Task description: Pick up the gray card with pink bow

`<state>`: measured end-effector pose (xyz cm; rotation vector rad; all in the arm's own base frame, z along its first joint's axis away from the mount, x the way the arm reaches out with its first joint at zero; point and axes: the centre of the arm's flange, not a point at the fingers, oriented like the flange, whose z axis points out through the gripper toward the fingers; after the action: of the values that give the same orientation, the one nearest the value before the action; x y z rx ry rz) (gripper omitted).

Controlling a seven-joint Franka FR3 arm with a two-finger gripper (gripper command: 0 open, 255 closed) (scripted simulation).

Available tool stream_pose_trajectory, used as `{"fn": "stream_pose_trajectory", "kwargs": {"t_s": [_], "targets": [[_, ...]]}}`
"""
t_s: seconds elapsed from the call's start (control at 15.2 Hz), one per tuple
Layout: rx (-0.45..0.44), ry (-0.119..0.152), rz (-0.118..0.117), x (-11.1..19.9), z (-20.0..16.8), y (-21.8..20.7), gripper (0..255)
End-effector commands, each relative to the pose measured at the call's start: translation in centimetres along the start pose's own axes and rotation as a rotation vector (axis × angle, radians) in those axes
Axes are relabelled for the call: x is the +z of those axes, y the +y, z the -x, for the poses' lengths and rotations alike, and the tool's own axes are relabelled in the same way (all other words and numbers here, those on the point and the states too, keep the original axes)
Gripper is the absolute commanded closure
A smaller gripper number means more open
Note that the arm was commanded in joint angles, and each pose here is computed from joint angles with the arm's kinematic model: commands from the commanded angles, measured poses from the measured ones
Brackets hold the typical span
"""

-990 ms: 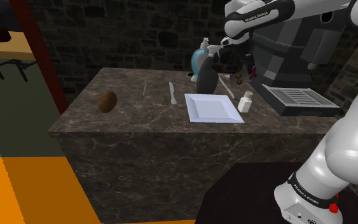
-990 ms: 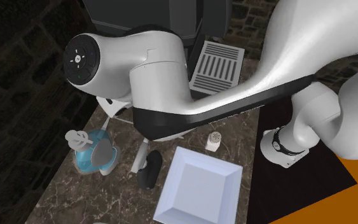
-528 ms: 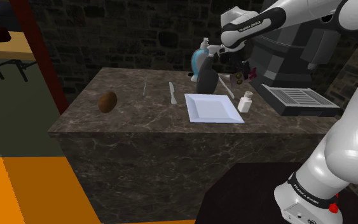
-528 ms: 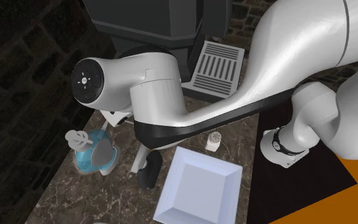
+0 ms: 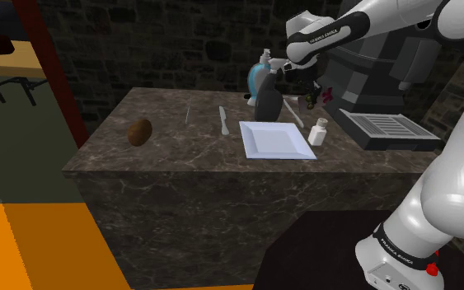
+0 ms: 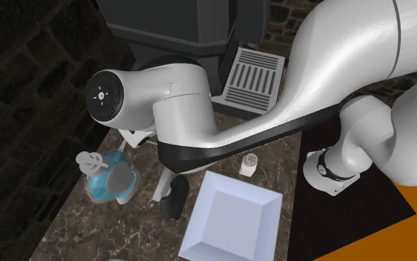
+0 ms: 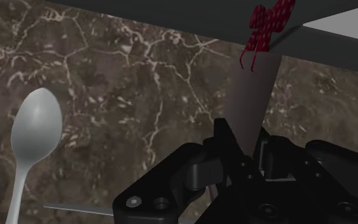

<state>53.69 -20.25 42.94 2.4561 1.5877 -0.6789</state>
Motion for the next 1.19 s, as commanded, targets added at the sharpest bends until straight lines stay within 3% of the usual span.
{"fn": "stream_pose_trajectory", "kwargs": {"t_s": [0.0,0.2,1.12], "targets": [[0.0,0.0,0.0,0.0,0.0,0.0,255],[0.0,0.0,0.0,0.0,0.0,0.0,255],[0.0,0.0,0.0,-6.5,3.2,-0.9,255]]}}
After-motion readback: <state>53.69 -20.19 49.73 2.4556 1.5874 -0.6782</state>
